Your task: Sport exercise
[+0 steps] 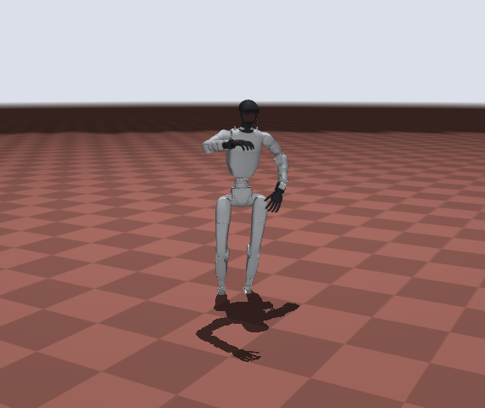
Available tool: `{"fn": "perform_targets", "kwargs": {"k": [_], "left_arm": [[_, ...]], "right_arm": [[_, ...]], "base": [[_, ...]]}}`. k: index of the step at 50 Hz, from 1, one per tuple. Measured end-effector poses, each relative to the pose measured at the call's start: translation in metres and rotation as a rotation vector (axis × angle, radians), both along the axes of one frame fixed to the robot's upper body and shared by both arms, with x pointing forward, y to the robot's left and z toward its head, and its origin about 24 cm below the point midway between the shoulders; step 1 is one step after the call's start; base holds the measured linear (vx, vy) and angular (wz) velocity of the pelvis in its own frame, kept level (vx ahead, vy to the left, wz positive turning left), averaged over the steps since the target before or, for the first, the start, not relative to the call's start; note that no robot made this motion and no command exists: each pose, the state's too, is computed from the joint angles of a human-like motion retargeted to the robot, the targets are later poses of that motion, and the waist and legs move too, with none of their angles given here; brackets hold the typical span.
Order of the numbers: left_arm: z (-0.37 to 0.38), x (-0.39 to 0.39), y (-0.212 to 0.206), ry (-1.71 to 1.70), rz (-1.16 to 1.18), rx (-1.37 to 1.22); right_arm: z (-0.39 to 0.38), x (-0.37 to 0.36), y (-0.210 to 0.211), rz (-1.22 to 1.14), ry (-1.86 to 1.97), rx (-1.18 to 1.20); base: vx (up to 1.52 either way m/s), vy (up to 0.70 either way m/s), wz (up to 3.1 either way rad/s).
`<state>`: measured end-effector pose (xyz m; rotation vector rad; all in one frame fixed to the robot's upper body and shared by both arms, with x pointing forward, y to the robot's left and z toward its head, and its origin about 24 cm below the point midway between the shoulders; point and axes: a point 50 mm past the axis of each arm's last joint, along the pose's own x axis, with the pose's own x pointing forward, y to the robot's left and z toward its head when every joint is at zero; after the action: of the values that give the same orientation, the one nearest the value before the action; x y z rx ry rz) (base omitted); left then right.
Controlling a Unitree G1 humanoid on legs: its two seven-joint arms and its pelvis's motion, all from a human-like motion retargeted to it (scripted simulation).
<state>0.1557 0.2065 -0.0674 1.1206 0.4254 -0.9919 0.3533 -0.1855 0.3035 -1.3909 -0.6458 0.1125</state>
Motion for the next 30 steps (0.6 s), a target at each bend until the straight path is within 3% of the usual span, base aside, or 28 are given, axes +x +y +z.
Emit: {"fn": "perform_targets", "kwargs": {"k": [5, 8, 14, 20, 25, 30], "left_arm": [[0.008, 0.016, -0.005, -0.107, 0.052, -0.022], [0.008, 0.027, -0.014, -0.16, 0.089, -0.043], [0.011, 0.067, -0.039, -0.279, 0.142, -0.091], [0.037, 0.111, -0.08, -0.376, 0.204, -0.294], [0.05, 0.116, -0.108, -0.375, 0.197, -0.443], [0.043, 0.105, -0.117, -0.305, 0.172, -0.469]], "right_arm": [[-0.057, -0.037, 0.025, 0.241, 0.14, 0.104], [-0.122, -0.05, 0.027, 0.271, 0.367, 0.209], [-0.271, -0.095, 0.007, 0.066, 0.914, 0.391], [-0.383, -0.152, -0.001, -0.206, 1.318, 0.418], [-0.419, -0.183, -0.003, -0.317, 1.469, 0.377], [-0.412, -0.162, -0.003, -0.298, 1.42, 0.311]], "base": [[0.01, 0.0, -0.02], [0.0, 0.0, 0.0], [0.01, -0.02, -0.19], [0.0, -0.01, -0.06], [0.0, 0.0, 0.0], [0.0, 0.0, 0.0]]}}
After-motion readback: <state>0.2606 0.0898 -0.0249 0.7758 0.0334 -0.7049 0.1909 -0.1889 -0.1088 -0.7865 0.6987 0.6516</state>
